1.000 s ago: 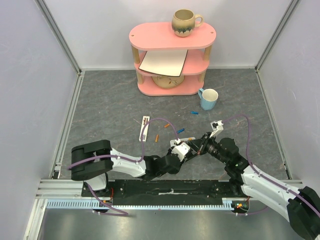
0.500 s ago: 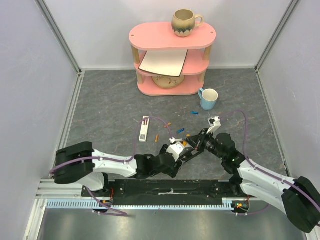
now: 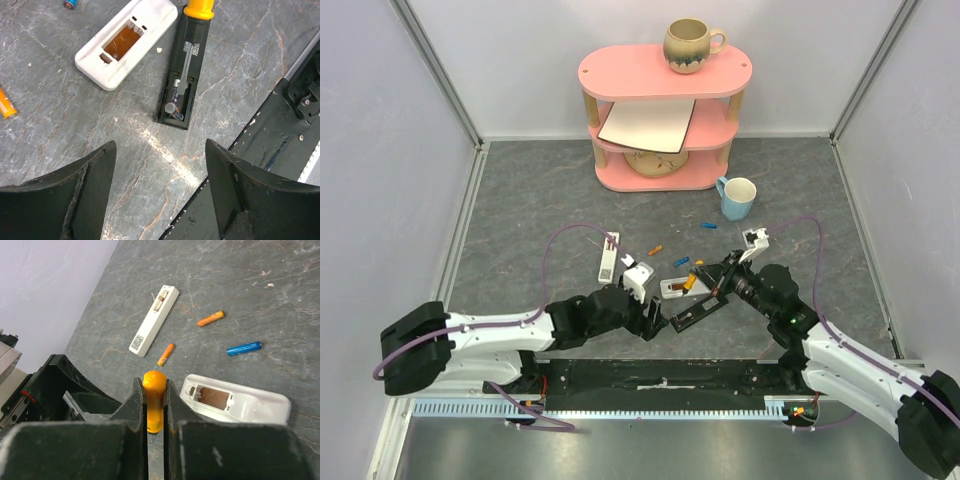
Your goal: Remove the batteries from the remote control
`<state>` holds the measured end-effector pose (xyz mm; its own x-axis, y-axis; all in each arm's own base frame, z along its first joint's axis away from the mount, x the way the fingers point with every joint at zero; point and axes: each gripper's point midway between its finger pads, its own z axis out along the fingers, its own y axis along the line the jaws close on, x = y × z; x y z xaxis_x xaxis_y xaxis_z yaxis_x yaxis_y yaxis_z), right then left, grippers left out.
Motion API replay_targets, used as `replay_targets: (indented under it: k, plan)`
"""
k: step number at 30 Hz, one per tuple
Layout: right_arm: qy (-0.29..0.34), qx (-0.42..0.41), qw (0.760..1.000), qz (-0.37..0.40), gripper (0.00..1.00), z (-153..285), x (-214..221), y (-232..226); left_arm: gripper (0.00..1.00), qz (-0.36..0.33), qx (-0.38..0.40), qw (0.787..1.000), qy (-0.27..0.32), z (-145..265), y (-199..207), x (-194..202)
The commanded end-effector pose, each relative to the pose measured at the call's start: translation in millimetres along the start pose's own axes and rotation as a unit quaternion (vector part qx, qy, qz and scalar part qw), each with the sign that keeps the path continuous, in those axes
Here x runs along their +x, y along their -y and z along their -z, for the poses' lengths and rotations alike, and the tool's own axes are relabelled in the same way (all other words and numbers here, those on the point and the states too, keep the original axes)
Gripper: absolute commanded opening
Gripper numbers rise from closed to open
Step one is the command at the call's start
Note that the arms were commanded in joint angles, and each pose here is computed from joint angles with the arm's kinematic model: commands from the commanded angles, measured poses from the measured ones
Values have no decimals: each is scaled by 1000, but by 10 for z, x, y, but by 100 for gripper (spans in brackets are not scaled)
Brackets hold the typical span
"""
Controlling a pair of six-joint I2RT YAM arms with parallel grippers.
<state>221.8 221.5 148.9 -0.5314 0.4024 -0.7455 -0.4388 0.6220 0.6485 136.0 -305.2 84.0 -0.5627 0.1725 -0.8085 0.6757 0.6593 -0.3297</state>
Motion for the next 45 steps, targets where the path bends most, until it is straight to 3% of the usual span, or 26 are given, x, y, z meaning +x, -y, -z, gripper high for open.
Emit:
replay_targets:
  k: [1, 8, 13, 18, 45]
  plan:
    - [24, 20, 999, 26, 0, 46, -180, -2, 77, 18, 34, 999, -11, -71, 129, -1]
    - [0, 48, 998, 47, 0, 143, -45, 158, 75, 26, 36, 998, -35, -300, 164, 0]
    - [-43, 52, 996, 56, 0, 121, 201, 278, 75, 32, 39, 998, -36, -320, 148, -43]
    - [-43, 56, 996, 48, 0, 64, 266, 347, 74, 34, 54, 997, -41, -291, 172, -32]
    - [-74, -14, 997, -4, 0, -78, 499, 92, 73, 53, 23, 998, -10, -58, -94, -108]
